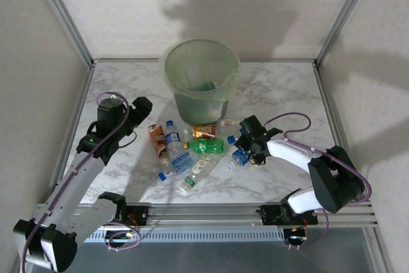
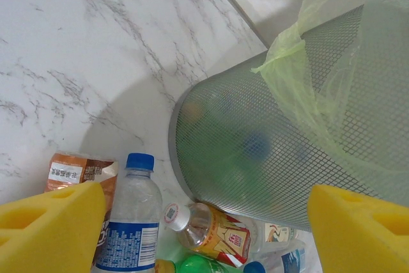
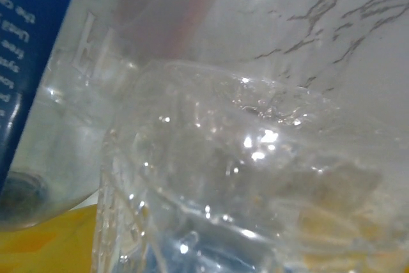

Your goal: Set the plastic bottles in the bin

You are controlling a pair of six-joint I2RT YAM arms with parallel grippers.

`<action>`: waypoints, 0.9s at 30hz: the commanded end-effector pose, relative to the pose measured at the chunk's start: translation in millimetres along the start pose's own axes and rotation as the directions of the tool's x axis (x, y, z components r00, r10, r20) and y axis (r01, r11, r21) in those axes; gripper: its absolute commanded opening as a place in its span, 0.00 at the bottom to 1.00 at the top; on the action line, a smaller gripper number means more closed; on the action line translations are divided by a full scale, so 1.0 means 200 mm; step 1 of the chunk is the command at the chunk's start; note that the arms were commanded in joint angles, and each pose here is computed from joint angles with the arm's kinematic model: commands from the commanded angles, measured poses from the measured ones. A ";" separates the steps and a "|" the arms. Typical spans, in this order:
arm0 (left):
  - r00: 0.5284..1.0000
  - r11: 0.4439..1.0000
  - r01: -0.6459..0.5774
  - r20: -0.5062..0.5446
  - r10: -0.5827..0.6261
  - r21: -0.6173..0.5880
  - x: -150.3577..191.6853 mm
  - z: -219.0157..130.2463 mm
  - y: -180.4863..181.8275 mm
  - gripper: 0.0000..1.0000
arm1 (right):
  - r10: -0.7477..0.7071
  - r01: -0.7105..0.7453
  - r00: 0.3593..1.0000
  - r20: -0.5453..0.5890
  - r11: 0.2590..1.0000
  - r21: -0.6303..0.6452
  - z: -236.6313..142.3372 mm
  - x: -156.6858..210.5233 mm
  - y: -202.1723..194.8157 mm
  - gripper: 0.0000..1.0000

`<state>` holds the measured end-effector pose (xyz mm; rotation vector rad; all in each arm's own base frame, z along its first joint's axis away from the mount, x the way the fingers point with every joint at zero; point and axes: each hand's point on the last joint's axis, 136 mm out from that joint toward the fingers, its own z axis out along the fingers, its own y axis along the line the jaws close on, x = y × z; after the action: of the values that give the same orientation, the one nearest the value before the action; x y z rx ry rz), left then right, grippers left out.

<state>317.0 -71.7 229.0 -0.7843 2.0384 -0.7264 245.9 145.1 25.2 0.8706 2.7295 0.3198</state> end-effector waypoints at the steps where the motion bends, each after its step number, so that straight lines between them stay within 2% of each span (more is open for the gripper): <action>1: 1.000 1.000 0.001 -0.001 -0.001 0.004 0.00 0.02 0.01 0.82 | -0.007 0.006 1.000 0.025 0.999 0.035 0.02 -0.02 -0.06 0.75; 9: 1.000 1.000 0.004 -0.001 -0.004 0.004 0.00 0.02 0.01 0.82 | -0.013 0.012 0.998 0.058 0.999 0.030 -0.04 -0.05 -0.06 0.68; 16: 1.000 1.000 0.007 -0.003 -0.007 0.012 0.00 0.02 0.00 0.82 | -0.020 0.019 0.992 0.124 1.000 0.008 -0.20 -0.12 -0.04 0.65; 23: 1.000 1.000 0.008 -0.004 -0.008 0.015 -0.01 0.02 -0.01 0.82 | -0.018 0.038 0.961 0.275 0.997 -0.067 -0.51 -0.29 0.06 0.65; 27: 1.000 1.000 0.008 -0.006 -0.008 0.015 -0.01 0.03 -0.02 0.82 | -0.022 0.096 0.917 0.398 0.981 -0.167 -0.79 -0.44 0.23 0.64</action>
<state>319.1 -72.9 224.4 -0.7880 2.0528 -0.7244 276.2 119.1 154.6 0.7673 2.4226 0.3590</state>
